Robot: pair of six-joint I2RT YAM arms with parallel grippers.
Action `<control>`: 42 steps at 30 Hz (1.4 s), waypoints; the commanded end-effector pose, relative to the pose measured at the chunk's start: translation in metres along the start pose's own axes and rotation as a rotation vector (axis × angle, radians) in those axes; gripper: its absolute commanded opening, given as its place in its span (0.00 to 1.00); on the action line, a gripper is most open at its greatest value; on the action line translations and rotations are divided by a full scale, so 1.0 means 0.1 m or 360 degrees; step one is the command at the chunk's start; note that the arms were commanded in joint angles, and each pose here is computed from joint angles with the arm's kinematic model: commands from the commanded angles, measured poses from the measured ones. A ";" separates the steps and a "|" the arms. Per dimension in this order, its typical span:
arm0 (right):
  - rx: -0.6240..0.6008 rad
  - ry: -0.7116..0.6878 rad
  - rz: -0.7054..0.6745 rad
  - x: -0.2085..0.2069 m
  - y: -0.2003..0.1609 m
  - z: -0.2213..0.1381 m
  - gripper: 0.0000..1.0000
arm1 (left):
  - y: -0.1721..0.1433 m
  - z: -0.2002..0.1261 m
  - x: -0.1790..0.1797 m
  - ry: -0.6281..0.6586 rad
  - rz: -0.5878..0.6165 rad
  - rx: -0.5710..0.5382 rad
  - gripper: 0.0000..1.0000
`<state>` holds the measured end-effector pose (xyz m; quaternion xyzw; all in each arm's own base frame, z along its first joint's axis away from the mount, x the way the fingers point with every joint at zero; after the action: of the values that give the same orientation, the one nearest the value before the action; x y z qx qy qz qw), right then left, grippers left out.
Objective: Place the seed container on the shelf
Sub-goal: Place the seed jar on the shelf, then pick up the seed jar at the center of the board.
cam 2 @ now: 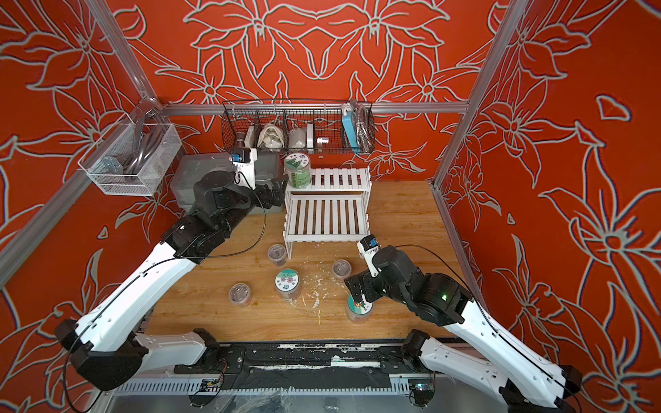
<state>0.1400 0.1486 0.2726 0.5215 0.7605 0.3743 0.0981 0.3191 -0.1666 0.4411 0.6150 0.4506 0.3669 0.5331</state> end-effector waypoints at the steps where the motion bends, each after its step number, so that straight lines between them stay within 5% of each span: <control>1: 0.0007 -0.0011 0.0004 -0.01 -0.01 0.04 1.00 | -0.37 -0.11 -0.13 -0.0172 -0.0043 0.0252 0.99; 24: 0.0076 0.0153 -0.0028 0.08 -0.19 0.21 1.00 | -1.69 -0.72 -0.61 -0.0359 -0.0143 0.1007 0.98; 42: 0.0165 0.0314 0.0012 0.22 -0.30 0.32 1.00 | -2.79 -0.71 -0.60 -0.0111 -0.0082 0.1519 0.99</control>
<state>0.1254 0.1740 0.2406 0.4847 0.7840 0.3877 0.0054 0.1907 -0.1940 0.1894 0.7912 0.5572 0.0917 0.2347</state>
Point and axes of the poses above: each gripper's point midway between its finger pads, its own z axis out along the fingers, its own x axis along the line the jaws close on, y = z × x, the point moved 4 cm from there along -z, back along the fingers, and after that the axes turned 6 degrees about z, right-handed, at the moved point
